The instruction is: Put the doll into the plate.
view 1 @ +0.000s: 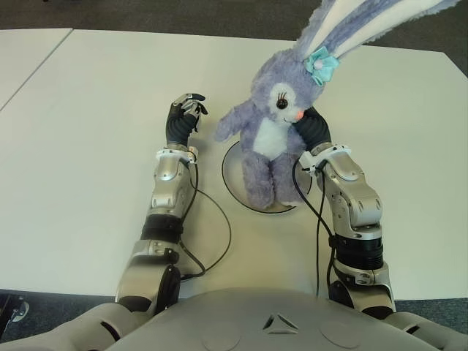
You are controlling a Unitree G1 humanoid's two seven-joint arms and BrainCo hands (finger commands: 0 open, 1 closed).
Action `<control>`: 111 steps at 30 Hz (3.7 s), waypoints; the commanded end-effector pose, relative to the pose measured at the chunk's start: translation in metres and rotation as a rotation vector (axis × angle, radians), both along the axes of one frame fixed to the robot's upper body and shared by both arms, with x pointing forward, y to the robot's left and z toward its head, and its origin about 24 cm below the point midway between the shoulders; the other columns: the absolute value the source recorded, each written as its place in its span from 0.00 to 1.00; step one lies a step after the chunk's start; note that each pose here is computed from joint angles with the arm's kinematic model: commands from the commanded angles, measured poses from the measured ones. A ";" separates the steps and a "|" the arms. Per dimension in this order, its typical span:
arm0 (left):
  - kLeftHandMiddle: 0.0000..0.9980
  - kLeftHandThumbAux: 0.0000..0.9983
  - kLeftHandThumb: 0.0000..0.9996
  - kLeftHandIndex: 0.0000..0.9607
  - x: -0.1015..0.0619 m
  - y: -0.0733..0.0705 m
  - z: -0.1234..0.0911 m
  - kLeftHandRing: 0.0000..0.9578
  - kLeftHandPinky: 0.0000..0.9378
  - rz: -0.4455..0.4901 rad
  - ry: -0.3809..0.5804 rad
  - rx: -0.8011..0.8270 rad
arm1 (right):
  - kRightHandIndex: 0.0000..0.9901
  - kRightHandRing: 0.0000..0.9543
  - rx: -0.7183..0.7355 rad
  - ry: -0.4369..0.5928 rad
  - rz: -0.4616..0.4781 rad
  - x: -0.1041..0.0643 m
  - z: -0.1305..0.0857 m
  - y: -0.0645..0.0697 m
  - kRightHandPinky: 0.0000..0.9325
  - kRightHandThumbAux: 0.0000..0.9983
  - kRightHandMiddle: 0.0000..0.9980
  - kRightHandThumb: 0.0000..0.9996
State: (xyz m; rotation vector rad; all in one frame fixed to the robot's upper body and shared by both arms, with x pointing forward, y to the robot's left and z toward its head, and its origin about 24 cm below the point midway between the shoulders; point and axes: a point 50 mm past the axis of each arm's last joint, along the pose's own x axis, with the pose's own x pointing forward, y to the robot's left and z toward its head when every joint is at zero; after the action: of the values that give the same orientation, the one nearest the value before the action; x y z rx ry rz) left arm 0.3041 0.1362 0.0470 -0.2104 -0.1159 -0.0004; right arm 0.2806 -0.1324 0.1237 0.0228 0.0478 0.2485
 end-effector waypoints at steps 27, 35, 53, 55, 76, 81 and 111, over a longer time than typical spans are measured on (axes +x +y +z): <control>0.89 0.71 0.71 0.46 -0.026 -0.004 -0.042 0.93 0.92 0.007 0.165 -0.045 | 0.80 0.90 -0.095 0.074 -0.074 0.004 -0.029 -0.015 0.95 0.62 0.50 0.97; 0.89 0.71 0.71 0.46 -0.027 -0.004 -0.041 0.93 0.92 0.007 0.164 -0.040 | 0.77 0.88 -0.110 0.075 -0.068 0.003 -0.030 -0.016 0.92 0.62 0.50 0.97; 0.89 0.71 0.71 0.46 -0.030 -0.006 -0.041 0.93 0.92 0.008 0.166 -0.042 | 0.34 0.60 -0.354 -0.053 -0.075 0.002 -0.025 -0.021 0.72 0.67 0.48 0.94; 0.89 0.71 0.71 0.46 -0.030 -0.006 -0.041 0.93 0.92 0.008 0.166 -0.041 | 0.33 0.59 -0.417 -0.105 -0.061 0.002 -0.023 -0.022 0.69 0.68 0.47 0.94; 0.89 0.71 0.71 0.46 -0.031 -0.011 -0.042 0.93 0.92 0.007 0.174 -0.049 | 0.02 0.02 -0.613 -0.238 0.078 -0.001 -0.011 -0.025 0.09 0.36 0.01 0.54; 0.89 0.71 0.71 0.46 -0.031 -0.012 -0.043 0.93 0.92 0.004 0.176 -0.055 | 0.00 0.00 -0.663 -0.250 0.107 -0.001 -0.008 -0.026 0.03 0.32 0.00 0.50; 0.89 0.71 0.71 0.46 -0.031 -0.012 -0.044 0.93 0.93 0.001 0.176 -0.053 | 0.00 0.00 -0.733 -0.241 0.165 -0.001 0.012 -0.039 0.00 0.23 0.00 0.41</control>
State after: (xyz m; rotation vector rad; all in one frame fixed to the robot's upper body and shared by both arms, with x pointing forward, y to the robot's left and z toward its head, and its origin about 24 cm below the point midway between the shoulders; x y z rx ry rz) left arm 0.2988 0.1272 0.0483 -0.2177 -0.1163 -0.0283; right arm 0.2787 -0.1695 0.1329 -0.7230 -0.1081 0.3838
